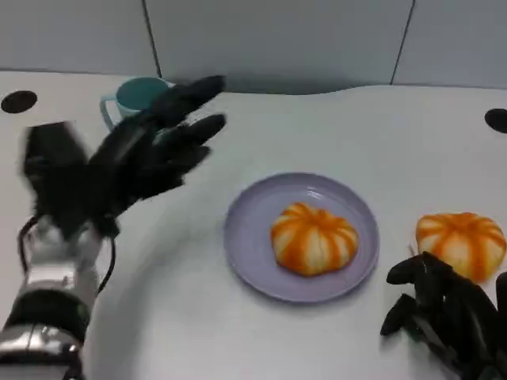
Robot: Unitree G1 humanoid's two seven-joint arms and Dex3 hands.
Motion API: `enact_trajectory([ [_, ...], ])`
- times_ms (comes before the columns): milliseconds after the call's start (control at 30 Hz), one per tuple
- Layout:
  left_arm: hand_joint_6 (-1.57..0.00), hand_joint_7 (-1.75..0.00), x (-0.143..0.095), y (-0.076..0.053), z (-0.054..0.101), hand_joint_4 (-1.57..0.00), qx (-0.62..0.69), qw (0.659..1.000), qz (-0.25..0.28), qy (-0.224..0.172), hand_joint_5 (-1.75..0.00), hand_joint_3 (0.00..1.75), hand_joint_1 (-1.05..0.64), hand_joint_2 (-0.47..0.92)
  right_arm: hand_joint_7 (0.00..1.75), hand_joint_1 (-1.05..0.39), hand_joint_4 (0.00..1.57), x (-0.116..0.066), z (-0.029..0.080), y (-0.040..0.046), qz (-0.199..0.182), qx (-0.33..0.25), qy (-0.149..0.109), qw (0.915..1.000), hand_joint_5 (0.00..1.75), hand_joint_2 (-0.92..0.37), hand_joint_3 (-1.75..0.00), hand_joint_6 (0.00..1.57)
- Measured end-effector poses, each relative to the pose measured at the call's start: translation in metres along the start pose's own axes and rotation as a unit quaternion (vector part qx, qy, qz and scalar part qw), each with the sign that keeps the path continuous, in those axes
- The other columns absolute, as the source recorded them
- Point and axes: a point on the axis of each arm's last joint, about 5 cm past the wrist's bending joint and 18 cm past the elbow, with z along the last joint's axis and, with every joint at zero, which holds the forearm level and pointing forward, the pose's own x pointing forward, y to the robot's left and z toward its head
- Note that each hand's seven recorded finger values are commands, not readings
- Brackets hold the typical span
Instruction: Grasp the bread from the table and place it into the plate.
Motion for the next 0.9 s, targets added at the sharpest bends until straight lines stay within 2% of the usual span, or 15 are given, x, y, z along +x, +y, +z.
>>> enact_trajectory([
  [33, -0.33, -0.11, -0.011, 0.003, -0.006, -0.49, -0.051, 0.999, 0.006, -0.002, -0.34, 0.28, -0.65, 0.92, 1.72, -0.37, 0.61, 0.0, 0.0, -0.0001, 0.0, 0.0, 0.0, 1.0, 1.75, -0.92, -0.59, 0.4],
  [100, -0.46, -0.08, -0.034, 0.006, -0.02, -0.53, -0.137, 0.99, 0.015, -0.001, -0.51, 0.32, -0.63, 0.92, 1.72, -0.36, 0.59, 0.0, 0.0, 0.0, 0.0, -0.001, 0.0, 1.0, 1.75, -0.92, -0.6, 0.4],
  [133, -0.51, -0.07, -0.046, 0.006, -0.025, -0.51, -0.174, 0.985, 0.019, -0.004, -0.62, 0.34, -0.62, 0.92, 1.72, -0.36, 0.59, 0.0, 0.0, 0.0001, 0.0, 0.0, 0.001, 1.0, 1.75, -0.92, -0.6, 0.39],
  [167, -0.58, -0.08, -0.059, 0.006, -0.031, -0.45, -0.208, 0.978, 0.024, -0.004, -0.81, 0.32, -0.61, 0.92, 1.73, -0.35, 0.59, 0.0, 0.0, -0.0001, -0.001, 0.0, 0.001, 1.0, 1.75, -0.92, -0.6, 0.39],
  [200, -0.61, -0.09, -0.071, 0.005, -0.037, -0.43, -0.239, 0.971, 0.029, -0.002, -0.9, 0.31, -0.61, 0.92, 1.73, -0.35, 0.59, 0.0, 0.0, -0.0002, 0.0, 0.001, 0.002, 1.0, 1.75, -0.92, -0.61, 0.39],
  [300, -0.64, -0.09, -0.098, -0.001, -0.048, -0.4, -0.304, 0.952, 0.044, 0.014, -0.99, 0.3, -0.6, 0.92, 1.73, -0.35, 0.6, -0.001, 0.0, -0.0014, -0.002, 0.0, 0.004, 1.0, 1.75, -0.92, -0.61, 0.39],
  [333, -0.67, -0.21, -0.103, -0.001, -0.048, -0.36, -0.312, 0.949, 0.046, 0.016, -1.17, 0.33, -0.6, 0.92, 1.73, -0.35, 0.6, -0.001, 0.001, -0.0014, -0.002, 0.0, 0.004, 1.0, 1.75, -0.92, -0.61, 0.39],
  [367, -0.6, -0.45, -0.105, -0.001, -0.047, -0.32, -0.317, 0.947, 0.046, 0.015, -1.3, 0.35, -0.59, 0.92, 1.73, -0.35, 0.6, -0.001, 0.001, -0.0011, -0.001, -0.001, 0.004, 1.0, 1.75, -0.92, -0.61, 0.39],
  [400, -0.49, -0.75, -0.108, -0.001, -0.046, -0.31, -0.325, 0.945, 0.047, 0.013, -1.45, 0.39, -0.6, 0.92, 1.73, -0.35, 0.59, -0.001, 0.001, -0.0007, -0.001, -0.001, 0.004, 1.0, 1.75, -0.92, -0.61, 0.38],
  [467, -0.42, -0.93, -0.118, -0.002, -0.044, -0.3, -0.335, 0.94, 0.054, 0.016, -1.53, 0.41, -0.61, 0.92, 1.73, -0.35, 0.59, -0.002, 0.001, -0.001, -0.002, -0.001, 0.005, 1.0, 1.75, -0.92, -0.61, 0.38],
  [500, -0.31, -1.23, -0.122, -0.003, -0.045, -0.29, -0.342, 0.937, 0.061, 0.021, -1.66, 0.45, -0.59, 0.92, 1.73, -0.35, 0.6, -0.002, 0.0, -0.0016, -0.003, -0.001, 0.005, 1.0, 1.75, -0.92, -0.62, 0.39],
  [533, -0.25, -1.35, -0.127, -0.006, -0.048, -0.28, -0.351, 0.933, 0.07, 0.026, -1.7, 0.47, -0.58, 0.92, 1.73, -0.35, 0.6, -0.003, 0.0, -0.0022, -0.003, -0.002, 0.006, 1.0, 1.75, -0.92, -0.63, 0.39],
  [600, -0.28, -1.49, -0.136, -0.012, -0.054, -0.36, -0.371, 0.924, 0.087, 0.031, -1.74, 0.48, -0.55, 0.92, 1.73, -0.36, 0.6, -0.003, 0.001, -0.0036, -0.003, -0.005, 0.006, 1.0, 1.75, -0.92, -0.62, 0.39],
  [733, -0.34, -1.59, -0.142, -0.026, -0.063, -0.47, -0.39, 0.909, 0.136, 0.051, -1.75, 0.47, -0.5, 0.92, 1.73, -0.36, 0.61, -0.003, 0.001, -0.0051, -0.001, -0.008, 0.006, 0.9999, 1.75, -0.92, -0.59, 0.4],
  [900, -0.33, -1.64, -0.136, -0.028, -0.058, -0.52, -0.377, 0.913, 0.149, 0.052, -1.75, 0.41, -0.46, 0.92, 1.71, -0.35, 0.61, -0.005, 0.002, -0.0095, -0.016, -0.003, 0.006, 0.9999, 1.75, -0.92, -0.58, 0.39],
])
